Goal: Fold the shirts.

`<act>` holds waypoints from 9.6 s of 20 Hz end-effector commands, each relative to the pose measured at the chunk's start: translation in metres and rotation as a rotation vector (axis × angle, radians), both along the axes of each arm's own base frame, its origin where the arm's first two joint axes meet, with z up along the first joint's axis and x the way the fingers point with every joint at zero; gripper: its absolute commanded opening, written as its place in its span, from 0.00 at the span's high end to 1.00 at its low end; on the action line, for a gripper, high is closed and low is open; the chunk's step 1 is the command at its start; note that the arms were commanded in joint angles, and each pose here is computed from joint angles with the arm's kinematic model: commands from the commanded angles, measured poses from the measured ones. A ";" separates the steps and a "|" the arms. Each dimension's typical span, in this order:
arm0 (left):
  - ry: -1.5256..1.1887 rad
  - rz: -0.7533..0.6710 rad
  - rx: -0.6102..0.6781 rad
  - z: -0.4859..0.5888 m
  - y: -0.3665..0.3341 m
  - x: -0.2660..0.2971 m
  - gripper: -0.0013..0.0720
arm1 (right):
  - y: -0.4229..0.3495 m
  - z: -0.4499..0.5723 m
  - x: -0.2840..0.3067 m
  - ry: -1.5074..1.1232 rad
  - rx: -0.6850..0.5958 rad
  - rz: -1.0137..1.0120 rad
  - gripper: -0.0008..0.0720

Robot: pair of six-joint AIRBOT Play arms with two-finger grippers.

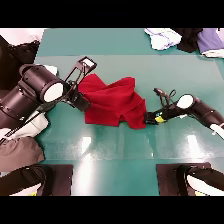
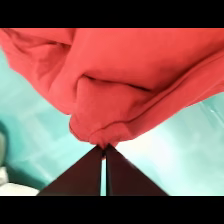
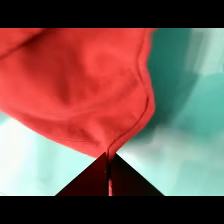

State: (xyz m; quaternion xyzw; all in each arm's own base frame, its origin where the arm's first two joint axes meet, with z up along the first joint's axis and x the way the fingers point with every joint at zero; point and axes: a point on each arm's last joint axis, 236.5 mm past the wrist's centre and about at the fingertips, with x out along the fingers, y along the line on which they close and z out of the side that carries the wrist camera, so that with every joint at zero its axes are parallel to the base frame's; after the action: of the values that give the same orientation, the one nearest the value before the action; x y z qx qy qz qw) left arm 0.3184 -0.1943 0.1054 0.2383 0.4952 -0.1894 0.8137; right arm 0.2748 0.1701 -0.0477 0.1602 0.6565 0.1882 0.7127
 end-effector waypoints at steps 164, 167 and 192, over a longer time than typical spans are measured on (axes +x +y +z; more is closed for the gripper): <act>-0.040 0.603 -0.701 -0.065 0.109 0.078 0.95 | -0.194 0.061 0.109 -0.039 -0.139 -0.358 0.97; -0.057 0.611 -0.690 -0.073 0.113 0.100 0.95 | -0.181 0.040 0.133 -0.024 -0.139 -0.317 0.97; 0.197 0.486 -0.673 -0.067 0.080 0.080 0.94 | -0.214 -0.009 0.118 0.109 0.093 -0.264 0.25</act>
State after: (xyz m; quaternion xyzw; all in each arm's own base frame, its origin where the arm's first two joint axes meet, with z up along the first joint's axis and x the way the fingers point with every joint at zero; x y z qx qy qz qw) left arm 0.4110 -0.1074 0.0404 -0.1831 0.5008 -0.1494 0.8327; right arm 0.3949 -0.0514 -0.0410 0.2577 0.6541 0.0814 0.7065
